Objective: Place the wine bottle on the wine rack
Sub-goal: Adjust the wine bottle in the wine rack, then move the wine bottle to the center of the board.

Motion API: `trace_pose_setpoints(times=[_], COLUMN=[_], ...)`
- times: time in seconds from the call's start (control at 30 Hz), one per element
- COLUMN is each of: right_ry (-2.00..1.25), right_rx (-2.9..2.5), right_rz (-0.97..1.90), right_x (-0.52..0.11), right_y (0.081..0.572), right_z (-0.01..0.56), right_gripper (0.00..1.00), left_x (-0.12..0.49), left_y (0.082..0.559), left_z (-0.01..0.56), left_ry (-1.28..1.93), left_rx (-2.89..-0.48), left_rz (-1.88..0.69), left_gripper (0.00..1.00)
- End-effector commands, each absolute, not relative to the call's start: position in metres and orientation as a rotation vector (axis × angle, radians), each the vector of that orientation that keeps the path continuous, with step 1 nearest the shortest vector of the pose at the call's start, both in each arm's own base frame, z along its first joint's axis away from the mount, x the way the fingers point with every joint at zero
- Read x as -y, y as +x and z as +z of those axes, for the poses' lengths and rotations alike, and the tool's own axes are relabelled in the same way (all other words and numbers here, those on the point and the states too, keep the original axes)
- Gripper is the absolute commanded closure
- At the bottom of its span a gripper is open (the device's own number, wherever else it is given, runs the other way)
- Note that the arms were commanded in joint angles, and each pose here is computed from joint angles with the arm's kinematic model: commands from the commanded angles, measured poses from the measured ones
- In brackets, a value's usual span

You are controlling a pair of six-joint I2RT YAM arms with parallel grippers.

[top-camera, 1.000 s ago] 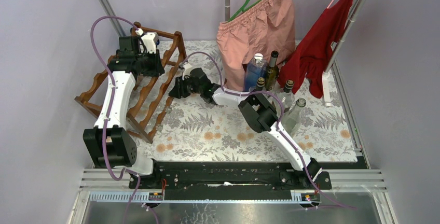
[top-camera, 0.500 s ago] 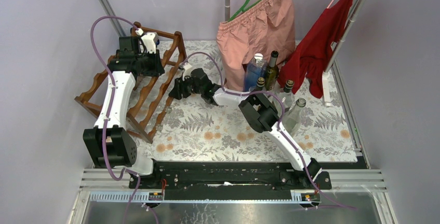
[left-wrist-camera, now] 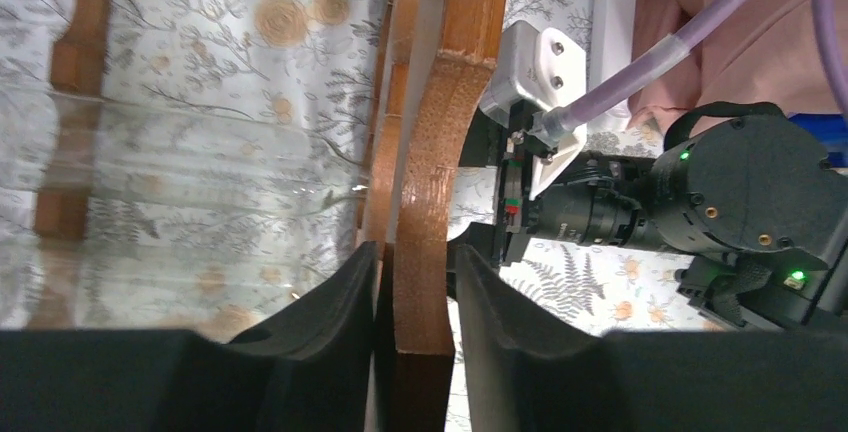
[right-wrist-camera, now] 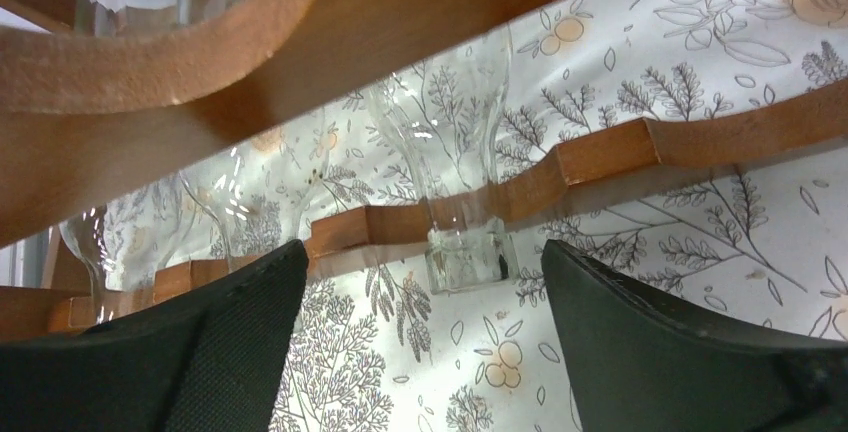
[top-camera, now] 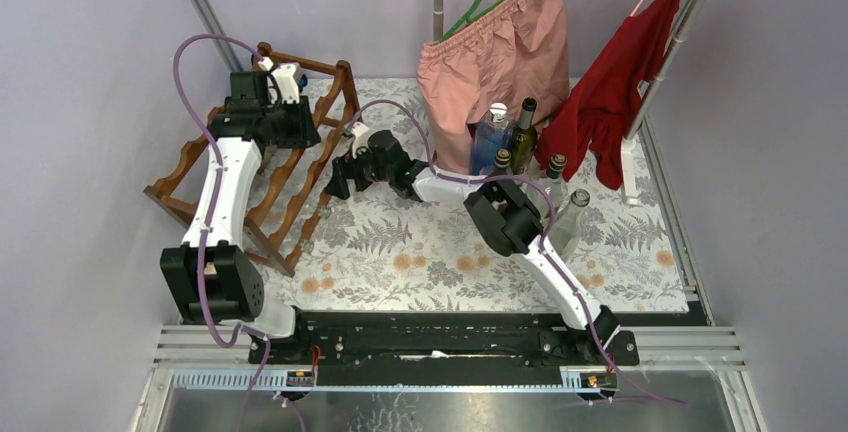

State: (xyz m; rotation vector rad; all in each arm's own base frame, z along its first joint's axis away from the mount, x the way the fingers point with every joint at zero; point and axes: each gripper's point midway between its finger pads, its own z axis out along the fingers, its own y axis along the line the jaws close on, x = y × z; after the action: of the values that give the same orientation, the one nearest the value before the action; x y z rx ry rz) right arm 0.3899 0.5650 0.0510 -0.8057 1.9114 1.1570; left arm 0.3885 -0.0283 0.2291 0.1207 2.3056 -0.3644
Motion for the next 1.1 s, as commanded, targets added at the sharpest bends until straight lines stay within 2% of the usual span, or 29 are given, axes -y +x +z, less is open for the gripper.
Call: trace_pose_setpoints(times=[0.0, 0.13, 0.4, 0.57, 0.7, 0.9, 1.07], right_ry=[-0.861, -0.878, -1.076, -1.216, -1.346, -1.654, -1.784], right_rx=[-1.773, -1.758, -1.678, -1.706, -1.718, -1.564, -1.486], right_rz=[1.145, 1.121, 1.178, 1.249, 1.194, 1.324, 1.318], right_x=[-0.561, -0.554, -0.545, -0.525, -0.496, -0.449, -0.409], right_y=[0.392, 0.396, 0.37, 0.332, 0.308, 0.239, 0.201], right_z=[0.118, 0.13, 0.17, 0.173, 0.174, 0.199, 0.231], right_gripper=[0.03, 0.0, 0.0, 0.0, 0.0, 0.0, 0.0], left_x=[0.057, 0.052, 0.045, 0.043, 0.041, 0.047, 0.055], left_y=[0.368, 0.372, 0.383, 0.382, 0.369, 0.338, 0.305], left_z=[0.222, 0.236, 0.3, 0.349, 0.391, 0.442, 0.472], left_ry=[0.052, 0.019, -0.031, -0.073, -0.089, -0.102, -0.135], left_rx=[-2.369, -2.327, -2.1, -1.953, -1.816, -1.61, -1.456], left_rz=[-0.534, -0.49, -0.431, -0.425, -0.422, -0.475, -0.569], left_gripper=[0.56, 0.42, 0.02, 0.01, 0.01, 0.01, 0.01])
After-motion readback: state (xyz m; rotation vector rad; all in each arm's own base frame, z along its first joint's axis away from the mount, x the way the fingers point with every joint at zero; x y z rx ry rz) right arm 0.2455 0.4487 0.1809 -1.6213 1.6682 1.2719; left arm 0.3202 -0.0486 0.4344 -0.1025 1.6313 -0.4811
